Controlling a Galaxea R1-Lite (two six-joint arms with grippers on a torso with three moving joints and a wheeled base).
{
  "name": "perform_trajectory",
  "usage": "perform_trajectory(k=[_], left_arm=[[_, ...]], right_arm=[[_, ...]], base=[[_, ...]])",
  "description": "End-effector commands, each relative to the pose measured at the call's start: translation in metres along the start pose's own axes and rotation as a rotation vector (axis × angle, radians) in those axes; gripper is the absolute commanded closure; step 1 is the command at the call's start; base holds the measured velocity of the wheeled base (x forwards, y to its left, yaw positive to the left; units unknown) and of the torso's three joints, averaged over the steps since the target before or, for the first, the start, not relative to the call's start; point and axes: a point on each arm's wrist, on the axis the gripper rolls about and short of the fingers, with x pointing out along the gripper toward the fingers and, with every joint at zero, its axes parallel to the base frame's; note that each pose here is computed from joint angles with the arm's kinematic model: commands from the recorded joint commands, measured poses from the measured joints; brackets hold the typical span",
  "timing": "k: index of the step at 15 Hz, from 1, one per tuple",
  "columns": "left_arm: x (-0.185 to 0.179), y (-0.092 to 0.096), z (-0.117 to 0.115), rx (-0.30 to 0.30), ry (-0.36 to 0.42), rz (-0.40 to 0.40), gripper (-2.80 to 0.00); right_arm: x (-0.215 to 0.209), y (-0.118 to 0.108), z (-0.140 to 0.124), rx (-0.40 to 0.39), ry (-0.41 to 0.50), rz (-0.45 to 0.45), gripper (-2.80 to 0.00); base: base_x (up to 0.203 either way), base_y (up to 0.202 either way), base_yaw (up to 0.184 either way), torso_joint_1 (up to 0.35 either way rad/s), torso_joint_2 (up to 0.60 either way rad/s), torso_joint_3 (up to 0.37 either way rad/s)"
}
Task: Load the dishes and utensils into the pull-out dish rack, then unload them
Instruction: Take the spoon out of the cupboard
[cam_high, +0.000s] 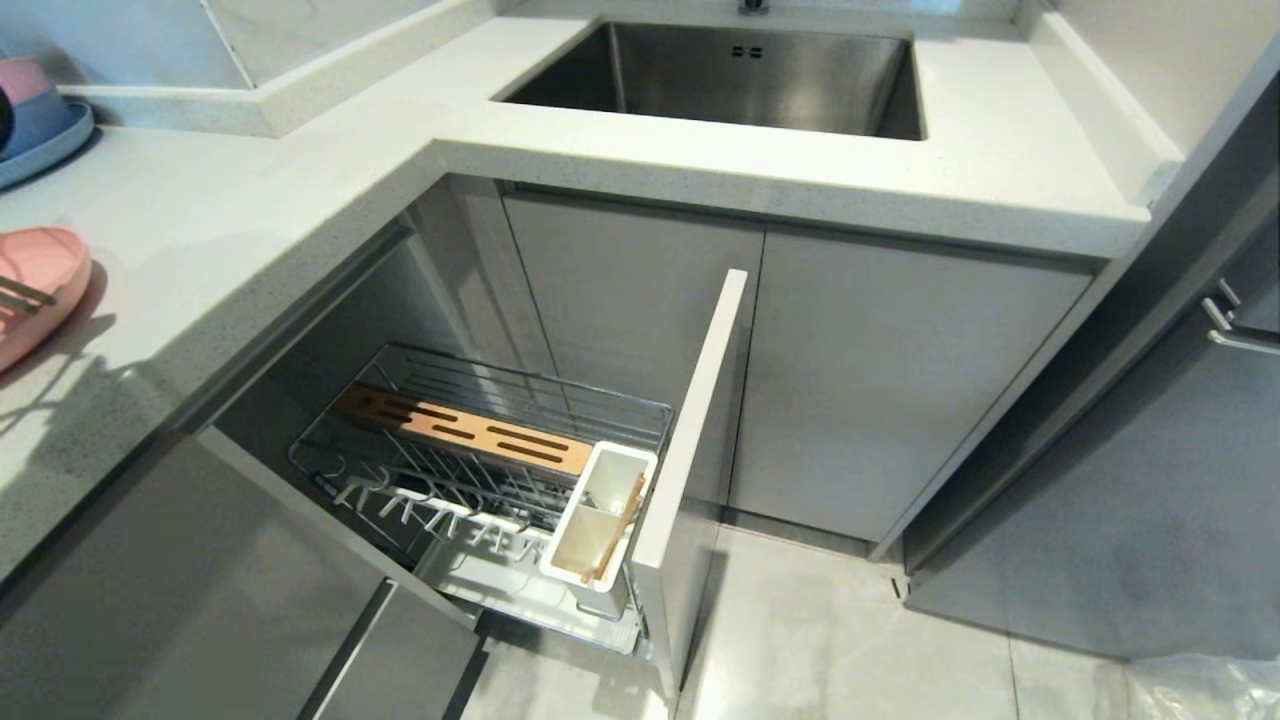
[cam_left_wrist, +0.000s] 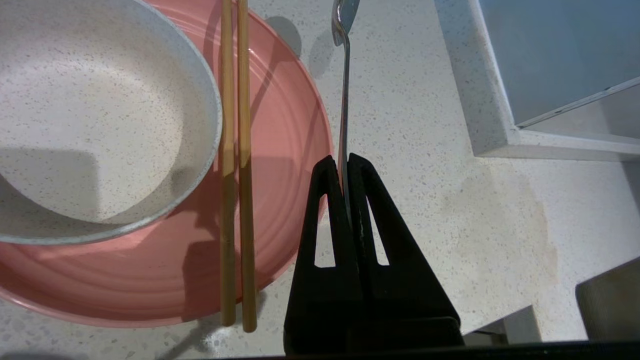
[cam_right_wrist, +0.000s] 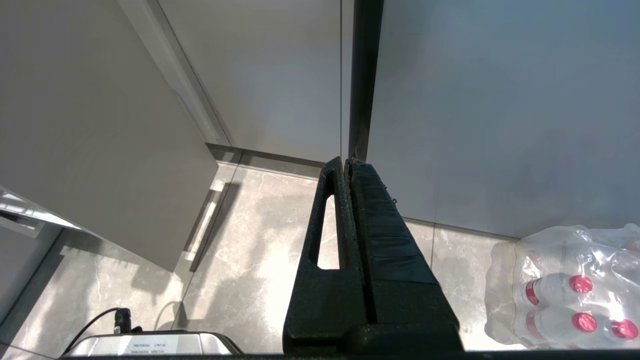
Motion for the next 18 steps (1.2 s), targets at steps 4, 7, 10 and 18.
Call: perform_trajectory(k=[4, 7, 10, 18], left_arm=[[0.010, 0.005, -0.019, 0.025, -0.012, 0.056, 0.00], [0.011, 0.006, -0.021, 0.029, -0.013, 0.061, 0.00], [0.012, 0.007, -0.023, 0.031, -0.024, 0.068, 0.00], [0.007, 0.012, -0.019, 0.011, -0.095, 0.084, 0.00]], right_arm=[[0.000, 0.000, 0.000, 0.000, 0.002, 0.000, 0.00], [0.000, 0.000, 0.000, 0.000, 0.002, 0.000, 0.00], [0.000, 0.000, 0.000, 0.000, 0.002, 0.000, 0.00], [0.000, 0.000, 0.000, 0.000, 0.002, 0.000, 0.00]], base=[[0.000, 0.000, 0.000, 0.000, 0.00, 0.000], [0.000, 0.000, 0.000, 0.000, 0.00, 0.000], [0.000, 0.000, 0.000, 0.000, 0.00, 0.000], [0.000, 0.000, 0.000, 0.000, 0.00, 0.000]])
